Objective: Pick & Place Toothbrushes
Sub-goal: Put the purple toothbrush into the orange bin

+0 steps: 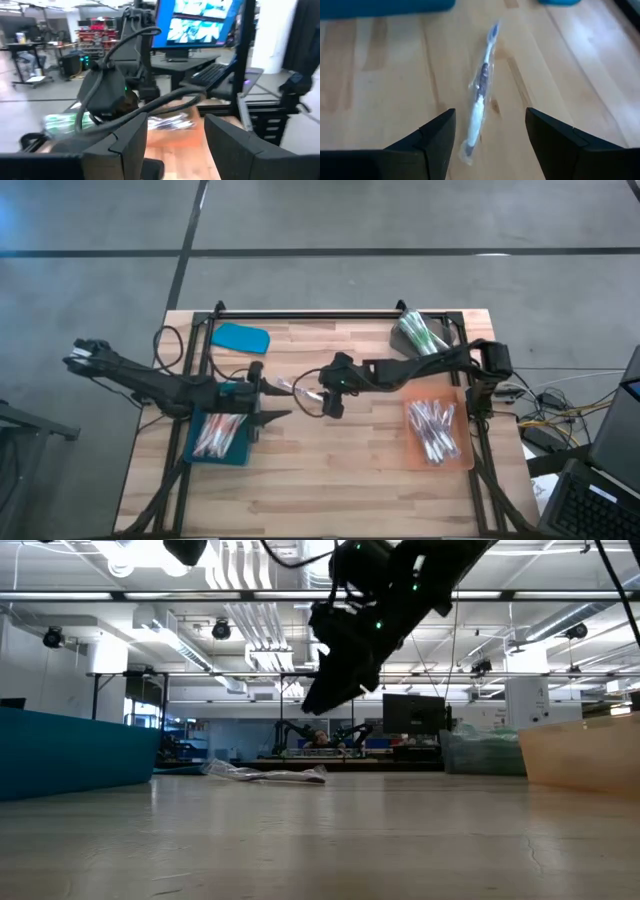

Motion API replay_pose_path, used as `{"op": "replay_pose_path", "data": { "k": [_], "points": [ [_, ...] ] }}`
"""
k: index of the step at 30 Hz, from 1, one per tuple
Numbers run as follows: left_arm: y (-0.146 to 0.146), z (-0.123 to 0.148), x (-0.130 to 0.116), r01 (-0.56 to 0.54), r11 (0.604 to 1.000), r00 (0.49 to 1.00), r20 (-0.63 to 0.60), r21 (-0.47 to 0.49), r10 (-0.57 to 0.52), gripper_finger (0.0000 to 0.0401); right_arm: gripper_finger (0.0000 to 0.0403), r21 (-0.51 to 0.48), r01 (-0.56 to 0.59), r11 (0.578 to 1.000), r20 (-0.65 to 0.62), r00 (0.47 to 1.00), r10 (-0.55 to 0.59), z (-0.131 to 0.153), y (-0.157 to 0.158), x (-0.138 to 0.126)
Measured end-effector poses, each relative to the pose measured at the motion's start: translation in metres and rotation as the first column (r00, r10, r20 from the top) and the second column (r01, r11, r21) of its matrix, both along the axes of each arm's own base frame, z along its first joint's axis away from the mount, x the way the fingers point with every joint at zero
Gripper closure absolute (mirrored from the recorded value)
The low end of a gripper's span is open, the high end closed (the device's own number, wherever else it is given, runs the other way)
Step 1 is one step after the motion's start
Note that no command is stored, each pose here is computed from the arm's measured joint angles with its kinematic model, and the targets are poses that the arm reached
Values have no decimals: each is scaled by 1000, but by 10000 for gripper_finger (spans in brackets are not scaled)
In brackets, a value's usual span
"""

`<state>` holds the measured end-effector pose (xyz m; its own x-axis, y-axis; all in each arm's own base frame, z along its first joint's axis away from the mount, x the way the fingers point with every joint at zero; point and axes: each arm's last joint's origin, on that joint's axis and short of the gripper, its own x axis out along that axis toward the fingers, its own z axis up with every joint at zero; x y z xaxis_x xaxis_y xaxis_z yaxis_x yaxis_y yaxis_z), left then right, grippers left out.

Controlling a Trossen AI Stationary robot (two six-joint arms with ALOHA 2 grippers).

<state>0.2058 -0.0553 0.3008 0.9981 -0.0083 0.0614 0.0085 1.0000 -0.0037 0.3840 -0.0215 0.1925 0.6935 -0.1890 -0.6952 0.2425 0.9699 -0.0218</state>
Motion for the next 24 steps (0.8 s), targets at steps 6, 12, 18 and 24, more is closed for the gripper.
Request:
{"op": "replay_pose_path", "data": {
  "k": [6, 12, 18, 24],
  "points": [
    [7, -6, 5, -100, 995, 994, -41, 30, 101, 199, 151, 25, -2, 1000, -41, 999, 3, -21, -6, 6],
    [9, -5, 3, -122, 992, 991, -45, 31, 123, 199, 140, 29, -3, 1000, -54, 999, 4, -43, -6, 14],
    [9, 2, -3, -118, 993, 993, -5, 24, 118, 199, 151, 32, -1, 999, -103, 995, 4, -66, -6, 25],
    [9, 0, -2, -108, 994, 994, -22, 13, 108, 199, 178, 31, 6, 1000, -112, 994, -2, -75, -9, 35]
  ]
}}
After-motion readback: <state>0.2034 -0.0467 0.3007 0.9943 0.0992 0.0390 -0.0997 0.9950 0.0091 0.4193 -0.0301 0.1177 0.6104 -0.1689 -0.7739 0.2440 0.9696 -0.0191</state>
